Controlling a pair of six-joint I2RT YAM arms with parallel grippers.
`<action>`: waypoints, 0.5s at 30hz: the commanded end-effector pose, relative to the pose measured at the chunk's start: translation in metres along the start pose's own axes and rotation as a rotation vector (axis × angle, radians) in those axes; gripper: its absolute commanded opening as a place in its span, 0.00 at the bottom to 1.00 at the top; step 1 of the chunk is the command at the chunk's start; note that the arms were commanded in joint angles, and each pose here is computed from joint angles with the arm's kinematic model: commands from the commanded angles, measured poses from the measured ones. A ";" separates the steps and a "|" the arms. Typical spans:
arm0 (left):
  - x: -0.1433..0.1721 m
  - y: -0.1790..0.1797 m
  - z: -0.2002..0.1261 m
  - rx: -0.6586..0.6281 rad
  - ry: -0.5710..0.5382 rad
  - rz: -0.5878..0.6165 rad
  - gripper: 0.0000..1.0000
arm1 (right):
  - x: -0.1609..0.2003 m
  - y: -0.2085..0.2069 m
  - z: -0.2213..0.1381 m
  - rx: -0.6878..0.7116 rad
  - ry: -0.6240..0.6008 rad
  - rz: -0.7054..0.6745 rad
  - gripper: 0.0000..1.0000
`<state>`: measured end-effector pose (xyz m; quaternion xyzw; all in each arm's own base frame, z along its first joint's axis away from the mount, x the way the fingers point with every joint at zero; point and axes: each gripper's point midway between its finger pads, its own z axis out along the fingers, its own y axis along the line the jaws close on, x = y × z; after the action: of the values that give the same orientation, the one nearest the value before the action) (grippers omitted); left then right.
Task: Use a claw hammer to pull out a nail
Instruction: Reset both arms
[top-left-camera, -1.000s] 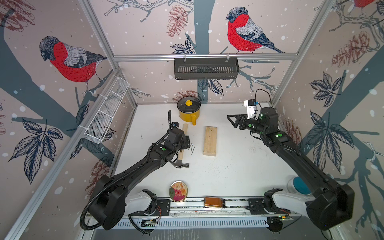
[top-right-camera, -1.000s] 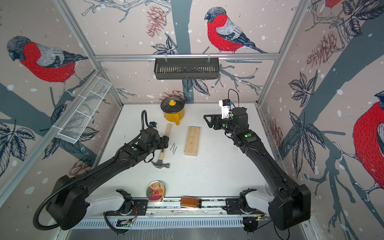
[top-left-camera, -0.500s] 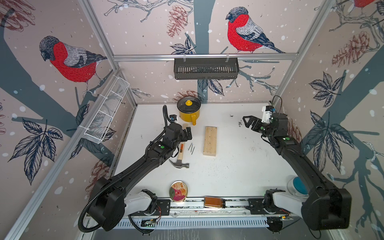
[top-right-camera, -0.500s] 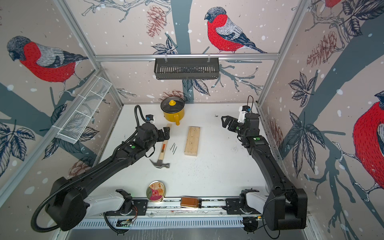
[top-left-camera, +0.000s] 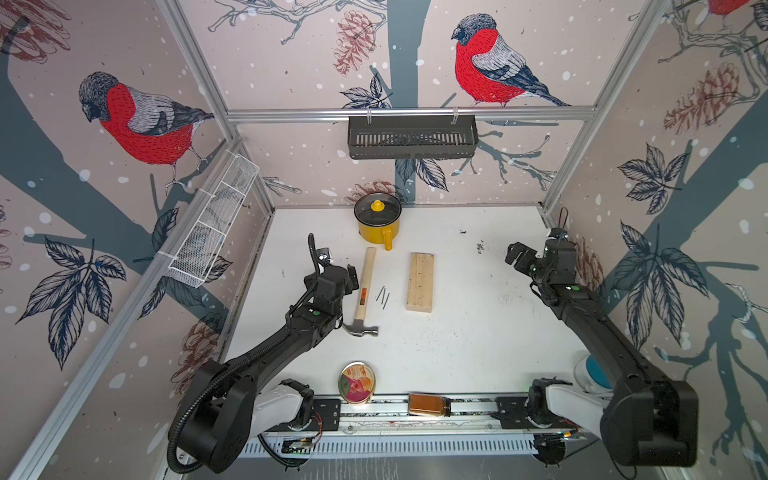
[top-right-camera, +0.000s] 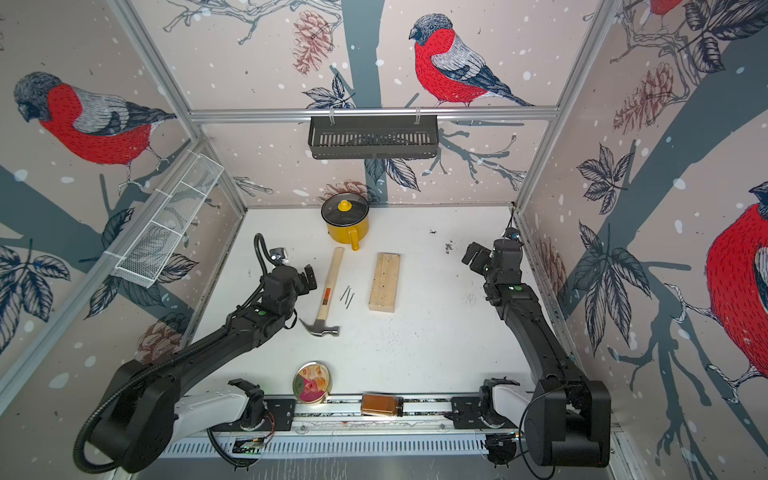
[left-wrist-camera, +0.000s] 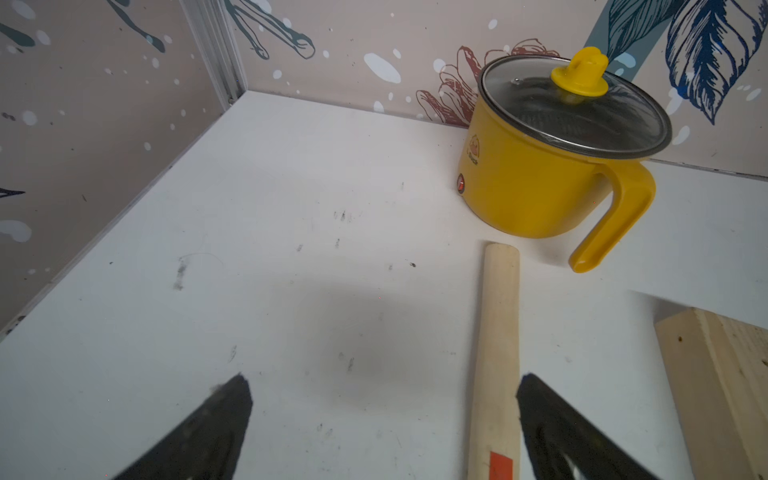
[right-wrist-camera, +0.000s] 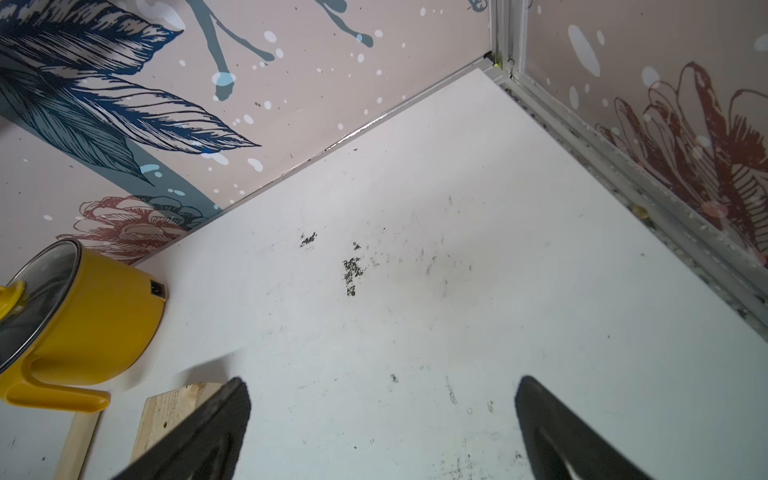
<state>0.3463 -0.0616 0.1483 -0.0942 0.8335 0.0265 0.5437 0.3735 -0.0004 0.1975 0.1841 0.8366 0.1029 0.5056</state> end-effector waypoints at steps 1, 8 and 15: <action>-0.020 0.011 -0.006 -0.038 -0.148 0.058 1.00 | -0.022 0.003 -0.009 -0.013 -0.158 -0.031 1.00; -0.026 0.034 -0.005 -0.127 -0.194 0.103 1.00 | -0.020 0.000 -0.027 -0.007 -0.294 -0.093 1.00; 0.004 0.059 0.022 -0.151 -0.156 0.086 0.98 | -0.020 -0.008 -0.038 0.077 -0.361 -0.183 1.00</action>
<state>0.3440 -0.0037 0.1229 -0.0861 0.8094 0.1385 0.5641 0.3486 -0.0020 0.2135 0.1374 0.7720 0.0353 0.6196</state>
